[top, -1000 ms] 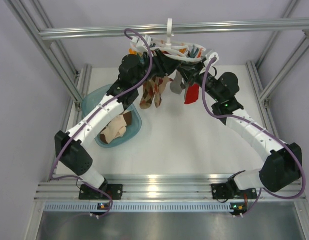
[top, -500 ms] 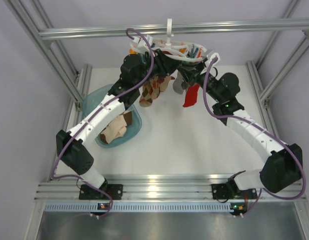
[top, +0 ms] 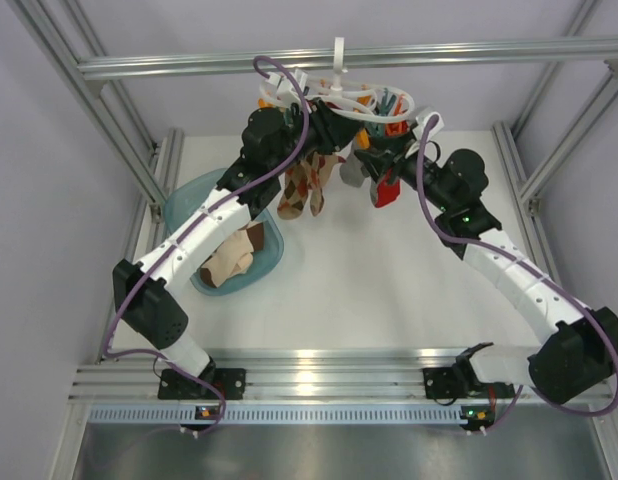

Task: Clip the socks to the hanger
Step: Open the clamp at the hanger.

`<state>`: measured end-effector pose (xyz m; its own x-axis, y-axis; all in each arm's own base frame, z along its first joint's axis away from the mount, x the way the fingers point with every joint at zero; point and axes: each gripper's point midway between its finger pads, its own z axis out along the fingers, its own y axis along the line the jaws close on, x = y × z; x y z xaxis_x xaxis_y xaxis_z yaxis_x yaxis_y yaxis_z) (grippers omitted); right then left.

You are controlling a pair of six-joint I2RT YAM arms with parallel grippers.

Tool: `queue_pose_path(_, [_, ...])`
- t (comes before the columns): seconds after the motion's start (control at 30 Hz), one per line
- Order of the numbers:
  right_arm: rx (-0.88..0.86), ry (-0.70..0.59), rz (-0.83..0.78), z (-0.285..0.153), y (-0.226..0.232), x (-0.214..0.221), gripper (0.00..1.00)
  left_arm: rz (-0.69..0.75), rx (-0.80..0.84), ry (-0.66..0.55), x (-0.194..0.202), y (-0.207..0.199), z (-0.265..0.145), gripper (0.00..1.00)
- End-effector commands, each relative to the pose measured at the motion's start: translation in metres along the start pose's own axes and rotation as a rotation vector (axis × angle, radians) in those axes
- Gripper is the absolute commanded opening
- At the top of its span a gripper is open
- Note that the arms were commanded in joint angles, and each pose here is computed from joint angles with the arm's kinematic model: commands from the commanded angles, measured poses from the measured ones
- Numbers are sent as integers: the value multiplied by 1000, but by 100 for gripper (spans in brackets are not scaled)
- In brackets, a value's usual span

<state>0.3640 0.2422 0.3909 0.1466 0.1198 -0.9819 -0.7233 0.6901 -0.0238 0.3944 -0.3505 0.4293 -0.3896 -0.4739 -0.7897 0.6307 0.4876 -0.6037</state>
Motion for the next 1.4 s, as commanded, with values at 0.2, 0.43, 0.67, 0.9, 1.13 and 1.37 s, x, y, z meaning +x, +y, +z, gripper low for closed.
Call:
queue_pose_path(0.2, [-38,-6,-20,10,-2,0,33,48,22,-30,-10,-1,2,0])
queue_pose_path(0.43, [-34,-26,-24,19,-5,-5,31,47,27,-20,-6,-1,2,0])
queue_pose_path(0.67, [-28,-67,-11,16,-4,-19,34,48,12,-8,-2,4,0,0])
queue_pose_path(0.9, [-10,-130,-32,15,-6,-36,37,58,-5,0,1,8,-2,0])
queue_pose_path(1.13, [-28,-160,-58,17,-2,-44,31,56,-19,10,2,11,-2,0])
queue_pose_path(1.37, [-44,-149,-92,17,1,-39,0,18,-13,26,6,9,-1,0])
